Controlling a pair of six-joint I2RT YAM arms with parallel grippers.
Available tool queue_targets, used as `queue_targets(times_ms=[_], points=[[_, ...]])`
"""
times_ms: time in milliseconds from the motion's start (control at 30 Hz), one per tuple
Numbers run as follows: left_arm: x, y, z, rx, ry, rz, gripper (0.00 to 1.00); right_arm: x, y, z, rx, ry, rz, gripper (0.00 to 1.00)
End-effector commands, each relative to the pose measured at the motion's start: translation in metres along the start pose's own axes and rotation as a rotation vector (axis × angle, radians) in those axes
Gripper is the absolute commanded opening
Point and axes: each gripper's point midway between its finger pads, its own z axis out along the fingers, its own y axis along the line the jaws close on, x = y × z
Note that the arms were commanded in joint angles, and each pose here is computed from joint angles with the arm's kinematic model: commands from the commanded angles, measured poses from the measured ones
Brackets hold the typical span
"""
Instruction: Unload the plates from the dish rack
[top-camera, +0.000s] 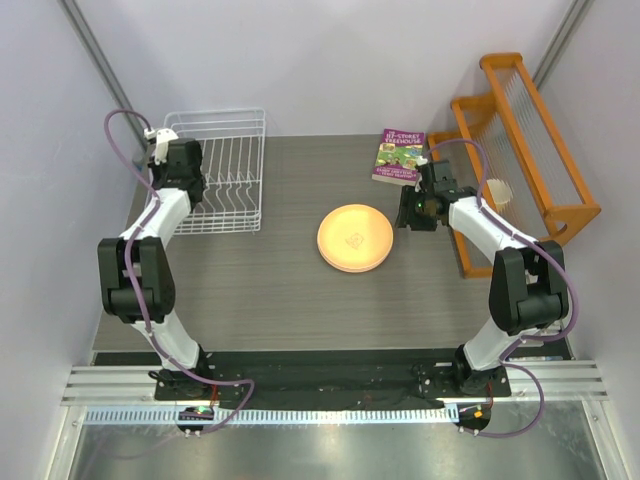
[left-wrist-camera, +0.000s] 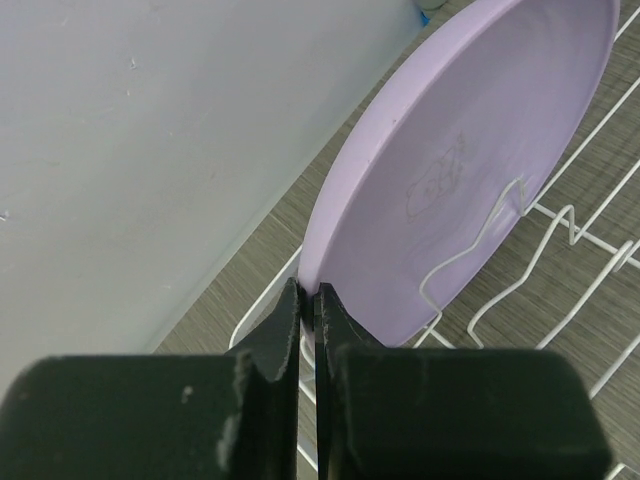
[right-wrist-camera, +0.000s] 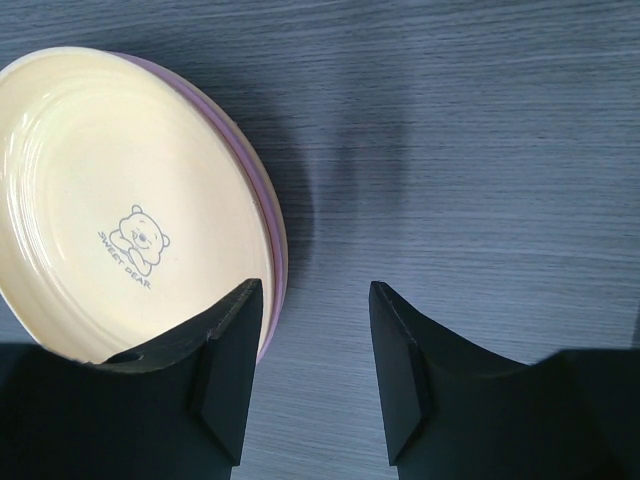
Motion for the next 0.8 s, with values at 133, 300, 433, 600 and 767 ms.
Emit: queue_targets(times_ms=[133, 300, 433, 600, 767], points=[[-0.040, 0.017, -0.009, -0.010, -0.075, -0.115, 0.00, -0.014, 0.004, -0.003, -0.020, -0.039, -0.018, 0.52], [-0.061, 0.040, -0.021, -0.063, -0.118, -0.123, 0.00, -0.011, 0.003, -0.002, -0.025, -0.036, -0.016, 0.52], [-0.077, 0.063, -0.034, -0.154, -0.159, -0.106, 0.00, -0.008, 0.003, -0.002, -0.029, -0.036, -0.015, 0.52], [-0.093, 0.068, -0.065, -0.279, -0.234, -0.042, 0.00, -0.009, 0.005, -0.006, -0.043, -0.044, -0.019, 0.52], [-0.101, 0.074, -0.092, -0.311, -0.286, -0.045, 0.00, -0.009, 0.004, -0.014, -0.048, -0.061, -0.023, 0.53]])
